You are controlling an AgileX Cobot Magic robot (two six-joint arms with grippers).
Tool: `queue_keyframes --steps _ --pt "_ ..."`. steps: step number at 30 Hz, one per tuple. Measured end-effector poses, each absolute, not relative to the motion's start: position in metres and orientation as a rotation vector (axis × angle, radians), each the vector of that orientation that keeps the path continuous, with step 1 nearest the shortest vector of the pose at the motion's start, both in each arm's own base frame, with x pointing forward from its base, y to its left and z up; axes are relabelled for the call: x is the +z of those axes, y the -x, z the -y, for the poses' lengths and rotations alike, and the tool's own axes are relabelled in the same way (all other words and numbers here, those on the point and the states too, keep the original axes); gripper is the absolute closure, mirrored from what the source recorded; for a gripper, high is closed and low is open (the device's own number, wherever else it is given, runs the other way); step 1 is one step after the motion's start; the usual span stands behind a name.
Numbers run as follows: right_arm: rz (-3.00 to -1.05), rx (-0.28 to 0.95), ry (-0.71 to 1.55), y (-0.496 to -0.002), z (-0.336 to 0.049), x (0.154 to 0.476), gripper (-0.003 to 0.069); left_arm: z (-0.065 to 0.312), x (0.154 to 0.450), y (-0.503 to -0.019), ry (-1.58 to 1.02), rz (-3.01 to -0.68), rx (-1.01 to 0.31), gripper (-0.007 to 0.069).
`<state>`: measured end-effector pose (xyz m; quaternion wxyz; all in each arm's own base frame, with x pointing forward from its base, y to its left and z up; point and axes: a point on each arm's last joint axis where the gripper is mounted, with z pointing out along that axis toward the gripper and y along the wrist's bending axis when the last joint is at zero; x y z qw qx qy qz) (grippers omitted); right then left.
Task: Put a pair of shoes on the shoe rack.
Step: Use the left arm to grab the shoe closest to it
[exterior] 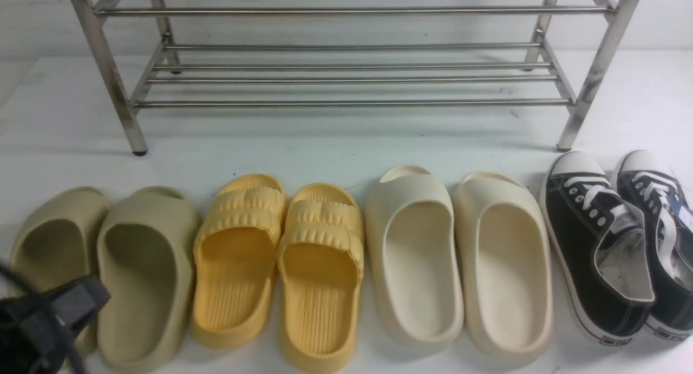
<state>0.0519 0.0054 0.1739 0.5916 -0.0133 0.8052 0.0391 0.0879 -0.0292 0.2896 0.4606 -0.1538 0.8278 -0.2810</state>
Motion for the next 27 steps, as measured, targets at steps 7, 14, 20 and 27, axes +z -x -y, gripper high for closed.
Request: queue_keyframes --steps 7,14,20,27 --pt "-1.873 0.091 0.031 -0.052 -0.005 0.174 0.042 0.024 0.298 -0.154 0.284 -2.399 -0.442 0.0638" --pt "-1.873 0.091 0.031 -0.052 -0.005 0.174 0.042 0.016 0.283 -0.202 0.353 -2.46 -0.369 0.0638" --pt "-1.873 0.091 0.031 -0.052 -0.005 0.174 0.042 -0.015 0.256 -0.224 0.555 -2.518 -0.296 0.0638" --pt "-1.873 0.091 0.031 -0.052 -0.005 0.174 0.042 -0.037 0.231 -0.251 0.591 -2.486 -0.182 0.0633"
